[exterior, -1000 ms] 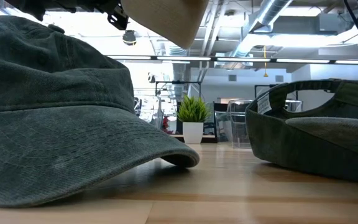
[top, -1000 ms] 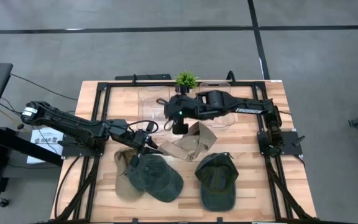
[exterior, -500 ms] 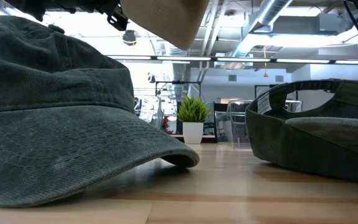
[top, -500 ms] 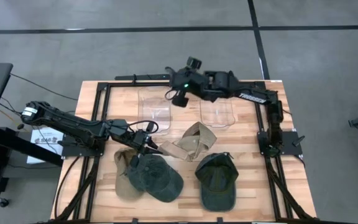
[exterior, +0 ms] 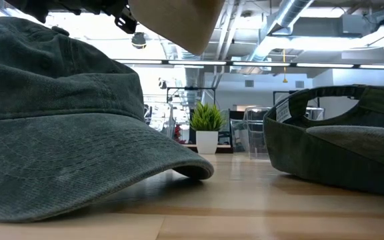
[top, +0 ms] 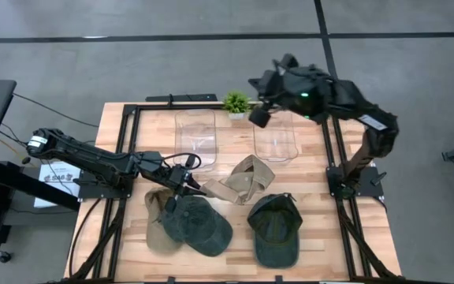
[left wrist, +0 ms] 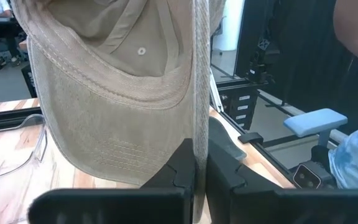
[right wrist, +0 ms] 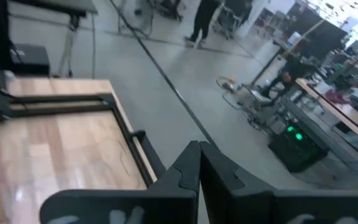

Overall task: Pick & Place hat
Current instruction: Put the top brown cap into the right transparent bin

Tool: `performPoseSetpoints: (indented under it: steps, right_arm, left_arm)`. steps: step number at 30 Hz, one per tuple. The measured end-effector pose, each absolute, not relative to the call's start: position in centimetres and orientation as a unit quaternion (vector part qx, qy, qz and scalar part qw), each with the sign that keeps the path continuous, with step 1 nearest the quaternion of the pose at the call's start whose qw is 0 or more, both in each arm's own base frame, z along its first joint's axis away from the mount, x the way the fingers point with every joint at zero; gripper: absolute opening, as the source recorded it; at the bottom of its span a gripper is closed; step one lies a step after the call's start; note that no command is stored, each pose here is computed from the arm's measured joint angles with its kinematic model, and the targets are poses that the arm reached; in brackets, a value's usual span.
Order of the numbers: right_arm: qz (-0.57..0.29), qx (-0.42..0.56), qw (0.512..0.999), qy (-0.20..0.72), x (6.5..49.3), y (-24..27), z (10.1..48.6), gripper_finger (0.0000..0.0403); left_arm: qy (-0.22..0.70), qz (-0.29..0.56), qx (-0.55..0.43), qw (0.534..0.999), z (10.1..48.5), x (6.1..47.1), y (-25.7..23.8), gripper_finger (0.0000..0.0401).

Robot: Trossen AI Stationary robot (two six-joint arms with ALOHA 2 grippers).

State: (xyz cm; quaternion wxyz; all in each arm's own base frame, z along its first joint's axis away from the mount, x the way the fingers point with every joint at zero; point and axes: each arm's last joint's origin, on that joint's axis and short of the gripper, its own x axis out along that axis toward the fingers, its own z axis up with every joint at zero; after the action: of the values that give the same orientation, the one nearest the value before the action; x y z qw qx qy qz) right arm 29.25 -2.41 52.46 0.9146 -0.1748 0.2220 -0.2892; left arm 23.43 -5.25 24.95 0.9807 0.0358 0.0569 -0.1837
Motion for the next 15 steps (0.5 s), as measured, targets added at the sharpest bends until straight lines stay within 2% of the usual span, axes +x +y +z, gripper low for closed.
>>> performPoseSetpoints:
  steps: [8,15]
  right_arm:
    - [-0.234,-0.168,0.938,0.194,25.7,1.1,54.1,0.0]
    - [-0.188,-0.193,0.935,0.23,23.9,5.0,53.2,0.0]
  left_arm:
    - [0.057,-0.184,0.036,0.981,25.0,23.4,-5.2,0.0014]
    - [0.057,-0.183,0.036,0.981,25.0,23.4,-5.2,0.0016]
